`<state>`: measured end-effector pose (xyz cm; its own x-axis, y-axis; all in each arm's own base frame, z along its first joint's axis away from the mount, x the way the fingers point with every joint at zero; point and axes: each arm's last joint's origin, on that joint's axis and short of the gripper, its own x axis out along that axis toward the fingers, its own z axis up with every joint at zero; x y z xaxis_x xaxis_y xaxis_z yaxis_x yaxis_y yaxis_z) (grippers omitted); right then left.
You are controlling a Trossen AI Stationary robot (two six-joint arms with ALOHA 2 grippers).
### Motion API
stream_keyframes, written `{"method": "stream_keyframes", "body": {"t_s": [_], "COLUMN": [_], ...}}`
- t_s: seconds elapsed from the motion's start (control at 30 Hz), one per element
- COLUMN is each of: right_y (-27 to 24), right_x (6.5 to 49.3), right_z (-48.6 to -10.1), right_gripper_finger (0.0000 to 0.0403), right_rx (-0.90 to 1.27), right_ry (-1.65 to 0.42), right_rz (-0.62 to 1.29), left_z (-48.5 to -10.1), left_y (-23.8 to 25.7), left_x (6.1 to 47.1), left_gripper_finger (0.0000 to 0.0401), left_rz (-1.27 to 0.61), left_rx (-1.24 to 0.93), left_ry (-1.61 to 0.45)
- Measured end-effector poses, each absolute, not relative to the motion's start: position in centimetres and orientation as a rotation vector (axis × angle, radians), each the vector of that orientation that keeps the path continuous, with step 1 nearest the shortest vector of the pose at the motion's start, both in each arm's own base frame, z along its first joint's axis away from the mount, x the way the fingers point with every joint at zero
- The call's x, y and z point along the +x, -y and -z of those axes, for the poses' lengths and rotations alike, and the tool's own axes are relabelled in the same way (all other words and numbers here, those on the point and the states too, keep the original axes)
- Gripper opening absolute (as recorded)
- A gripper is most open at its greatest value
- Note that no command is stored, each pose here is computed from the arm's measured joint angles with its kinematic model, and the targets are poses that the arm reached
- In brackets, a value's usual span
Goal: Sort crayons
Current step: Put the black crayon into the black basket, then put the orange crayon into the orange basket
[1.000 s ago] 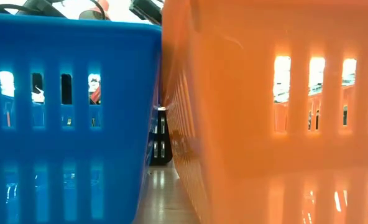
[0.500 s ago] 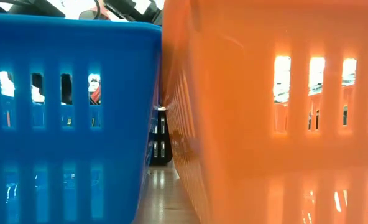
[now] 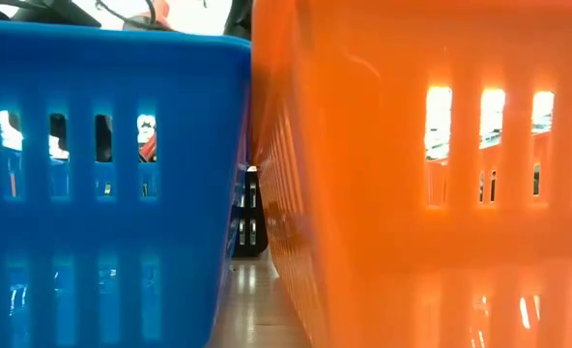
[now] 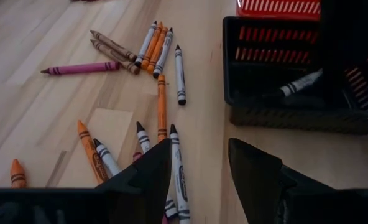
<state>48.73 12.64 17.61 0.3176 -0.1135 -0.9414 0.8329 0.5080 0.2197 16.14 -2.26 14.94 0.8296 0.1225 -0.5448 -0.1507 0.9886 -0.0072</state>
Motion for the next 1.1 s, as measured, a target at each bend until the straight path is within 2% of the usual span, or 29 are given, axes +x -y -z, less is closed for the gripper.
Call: {"method": "stream_keyframes", "body": {"t_s": [0.8,0.97,1.1], "right_y": [-11.6,-10.4,-9.1], "right_x": [48.5,47.2,45.4], "right_z": [-18.7,-22.2,-24.5], "right_gripper_finger": [0.0112,0.0109,0.0105], "right_rx": [0.773,0.613,0.411], "right_ry": [-1.081,-1.058,-1.042], "right_rz": [0.725,0.711,0.813], "left_z": [-14.8,-14.7,-14.3], "left_y": [2.3,2.3,2.3], "left_x": [16.1,16.0,15.7], "left_gripper_finger": [0.0172,0.0172,0.0172], "left_rz": [-0.145,-0.146,-0.121], "left_rx": [-0.050,-0.046,-0.035], "left_ry": [-0.586,-0.602,-0.658]}}
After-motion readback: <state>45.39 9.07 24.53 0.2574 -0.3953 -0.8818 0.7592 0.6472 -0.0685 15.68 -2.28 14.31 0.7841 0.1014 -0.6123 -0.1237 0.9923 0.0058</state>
